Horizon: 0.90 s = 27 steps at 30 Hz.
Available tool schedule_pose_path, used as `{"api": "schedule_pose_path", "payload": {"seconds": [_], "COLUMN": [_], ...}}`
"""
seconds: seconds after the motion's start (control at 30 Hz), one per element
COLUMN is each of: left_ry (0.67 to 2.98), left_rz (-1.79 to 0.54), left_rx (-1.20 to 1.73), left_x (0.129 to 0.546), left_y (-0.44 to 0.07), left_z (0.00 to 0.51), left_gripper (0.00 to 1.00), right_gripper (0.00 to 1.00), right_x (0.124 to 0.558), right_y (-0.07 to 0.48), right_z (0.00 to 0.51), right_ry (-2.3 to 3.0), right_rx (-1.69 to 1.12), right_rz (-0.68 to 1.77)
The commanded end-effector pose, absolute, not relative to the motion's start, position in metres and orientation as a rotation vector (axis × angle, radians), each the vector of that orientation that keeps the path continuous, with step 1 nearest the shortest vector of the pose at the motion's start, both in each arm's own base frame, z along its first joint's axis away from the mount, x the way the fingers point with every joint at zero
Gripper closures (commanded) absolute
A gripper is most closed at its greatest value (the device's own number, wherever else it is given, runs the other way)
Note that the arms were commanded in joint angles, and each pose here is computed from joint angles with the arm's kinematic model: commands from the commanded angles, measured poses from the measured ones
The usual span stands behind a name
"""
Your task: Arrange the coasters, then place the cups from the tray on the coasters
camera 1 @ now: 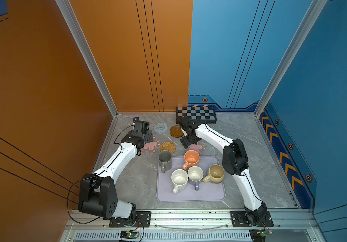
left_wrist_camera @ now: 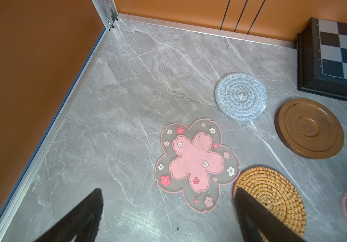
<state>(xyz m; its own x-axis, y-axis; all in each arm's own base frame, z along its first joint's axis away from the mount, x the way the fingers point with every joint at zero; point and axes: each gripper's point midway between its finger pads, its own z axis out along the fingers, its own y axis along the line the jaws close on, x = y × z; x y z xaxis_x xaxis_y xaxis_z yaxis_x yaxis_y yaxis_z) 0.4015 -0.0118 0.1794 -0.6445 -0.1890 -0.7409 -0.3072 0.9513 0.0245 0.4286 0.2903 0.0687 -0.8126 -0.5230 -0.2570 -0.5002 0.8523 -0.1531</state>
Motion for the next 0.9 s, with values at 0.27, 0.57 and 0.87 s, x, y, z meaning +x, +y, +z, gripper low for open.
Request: {"api": "schedule_pose_path", "payload": {"seconds": [0.27,0.57,0.87], "left_ry": [2.329,2.35,2.363], "left_rz": [0.172,0.151,0.118], "left_rx": [-0.342,-0.326,-0.331], "left_x": [0.398,0.395,0.395], "left_y": [-0.009,-0.011,-0.015], "left_z": [0.173,0.171,0.168], "left_gripper": [0.02,0.02,0.02], "right_gripper": [0.14,0.14,0.14], "right_x": [0.418,0.416,0.415], "right_y": [0.295,0.285,0.283], "right_z": [0.054,0.038,0.026], "right_ry": [2.759,2.773,2.786], "right_rx": [-0.871,-0.877,-0.871], "right_rz": [-0.16,-0.269,-0.304]}}
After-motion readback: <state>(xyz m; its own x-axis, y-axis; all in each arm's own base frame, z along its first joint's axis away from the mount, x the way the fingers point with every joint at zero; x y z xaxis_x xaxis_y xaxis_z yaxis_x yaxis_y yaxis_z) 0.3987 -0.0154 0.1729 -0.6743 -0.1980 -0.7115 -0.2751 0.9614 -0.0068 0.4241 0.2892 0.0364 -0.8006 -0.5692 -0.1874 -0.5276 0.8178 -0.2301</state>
